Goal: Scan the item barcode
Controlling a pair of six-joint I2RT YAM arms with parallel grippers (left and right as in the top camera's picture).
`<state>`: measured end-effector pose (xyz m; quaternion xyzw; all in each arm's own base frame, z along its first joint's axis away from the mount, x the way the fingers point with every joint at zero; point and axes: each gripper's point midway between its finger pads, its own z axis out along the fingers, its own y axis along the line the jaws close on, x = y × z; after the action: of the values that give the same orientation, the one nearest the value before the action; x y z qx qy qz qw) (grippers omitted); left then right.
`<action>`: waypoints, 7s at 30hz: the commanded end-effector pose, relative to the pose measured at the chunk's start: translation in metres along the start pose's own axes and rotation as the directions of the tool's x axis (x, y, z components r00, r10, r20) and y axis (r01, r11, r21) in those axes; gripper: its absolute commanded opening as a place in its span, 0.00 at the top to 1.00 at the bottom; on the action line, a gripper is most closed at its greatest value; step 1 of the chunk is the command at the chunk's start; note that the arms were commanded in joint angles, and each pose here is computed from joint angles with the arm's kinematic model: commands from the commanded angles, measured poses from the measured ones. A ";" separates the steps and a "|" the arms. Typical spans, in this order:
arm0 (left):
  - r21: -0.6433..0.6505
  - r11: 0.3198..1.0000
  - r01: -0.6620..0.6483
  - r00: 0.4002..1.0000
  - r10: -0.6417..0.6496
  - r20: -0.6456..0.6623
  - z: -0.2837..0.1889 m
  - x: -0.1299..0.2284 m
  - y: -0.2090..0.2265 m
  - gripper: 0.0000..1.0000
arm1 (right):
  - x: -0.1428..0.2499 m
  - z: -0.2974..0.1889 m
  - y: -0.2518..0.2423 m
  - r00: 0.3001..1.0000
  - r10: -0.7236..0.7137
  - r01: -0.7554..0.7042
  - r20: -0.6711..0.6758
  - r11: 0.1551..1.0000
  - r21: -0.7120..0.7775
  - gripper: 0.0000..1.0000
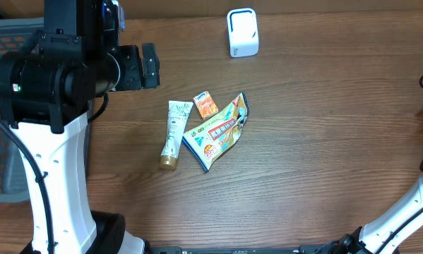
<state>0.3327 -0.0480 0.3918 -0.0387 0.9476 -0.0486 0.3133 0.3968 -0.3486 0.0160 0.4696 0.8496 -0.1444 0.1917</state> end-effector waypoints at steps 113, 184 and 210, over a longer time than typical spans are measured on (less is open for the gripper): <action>0.334 0.942 0.011 0.994 0.025 -0.104 0.002 0.013 -0.063 0.25 | 0.362 -0.315 0.259 0.362 -0.919 0.674 -0.158 0.375 -0.636 0.62; 0.132 0.985 0.111 0.724 0.011 -0.689 0.307 0.209 -0.117 0.96 | 0.461 -0.322 0.186 0.090 -0.948 0.451 -0.304 0.311 -0.836 0.96; 0.069 0.997 0.035 0.743 0.020 -0.670 0.287 0.181 -0.095 0.96 | 0.415 -0.234 0.151 0.344 -0.810 0.701 -0.474 0.558 -0.445 0.96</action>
<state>0.3447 -0.1470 0.0292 -0.0559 0.9954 -0.0154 -0.0762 0.2473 0.1458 0.0129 0.0221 0.9754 0.0460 -0.2146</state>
